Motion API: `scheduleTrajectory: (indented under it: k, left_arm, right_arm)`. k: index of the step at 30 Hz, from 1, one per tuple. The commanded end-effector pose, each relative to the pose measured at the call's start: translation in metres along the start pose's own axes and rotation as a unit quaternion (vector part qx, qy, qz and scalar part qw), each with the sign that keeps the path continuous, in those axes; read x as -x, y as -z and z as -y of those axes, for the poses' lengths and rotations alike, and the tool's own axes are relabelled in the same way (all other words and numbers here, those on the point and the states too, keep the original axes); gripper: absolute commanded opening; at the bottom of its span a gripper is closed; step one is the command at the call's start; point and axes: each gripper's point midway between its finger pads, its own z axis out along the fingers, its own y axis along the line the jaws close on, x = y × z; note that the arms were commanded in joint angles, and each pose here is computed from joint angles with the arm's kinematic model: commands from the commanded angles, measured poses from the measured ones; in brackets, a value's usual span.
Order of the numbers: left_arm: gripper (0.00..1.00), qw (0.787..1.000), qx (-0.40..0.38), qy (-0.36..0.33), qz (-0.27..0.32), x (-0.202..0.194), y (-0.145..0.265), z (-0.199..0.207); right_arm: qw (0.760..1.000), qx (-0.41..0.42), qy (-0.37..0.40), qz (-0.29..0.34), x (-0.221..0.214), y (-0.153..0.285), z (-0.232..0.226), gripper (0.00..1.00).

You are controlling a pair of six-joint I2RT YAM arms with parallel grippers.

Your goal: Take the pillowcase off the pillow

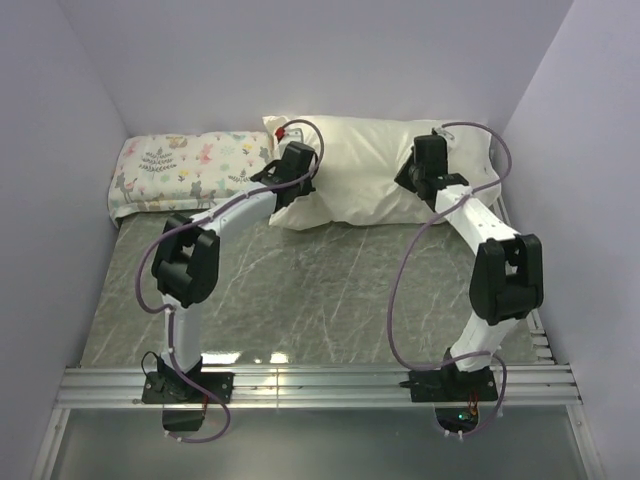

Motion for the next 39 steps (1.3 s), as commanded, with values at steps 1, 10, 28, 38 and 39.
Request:
scheduleTrajectory:
  k: [1,10,28,38,39]
  left_arm:
    - [0.00,0.995,-0.035,-0.019,0.088,0.083,0.068,0.030]
    - [0.00,0.977,-0.108,-0.016,0.183,0.156,0.217,0.069]
    - [0.53,0.976,-0.046,0.135,0.163,0.064,0.309,-0.088]
    - [0.87,0.982,-0.096,0.115,0.111,0.048,0.285,-0.051]
    - [0.87,0.983,-0.096,0.116,0.104,0.043,0.277,-0.048]
  right_arm:
    - [0.997,-0.001,-0.012,0.072,0.047,0.050,0.004,0.00]
    - [0.990,0.082,-0.028,0.112,0.058,0.136,-0.002,0.00]
    - [0.949,0.294,0.090,-0.068,-0.159,0.206,-0.153,0.00]
    - [0.920,0.363,0.122,-0.083,-0.216,0.238,-0.216,0.06]
    - [0.921,0.362,0.122,-0.075,-0.212,0.239,-0.213,0.10]
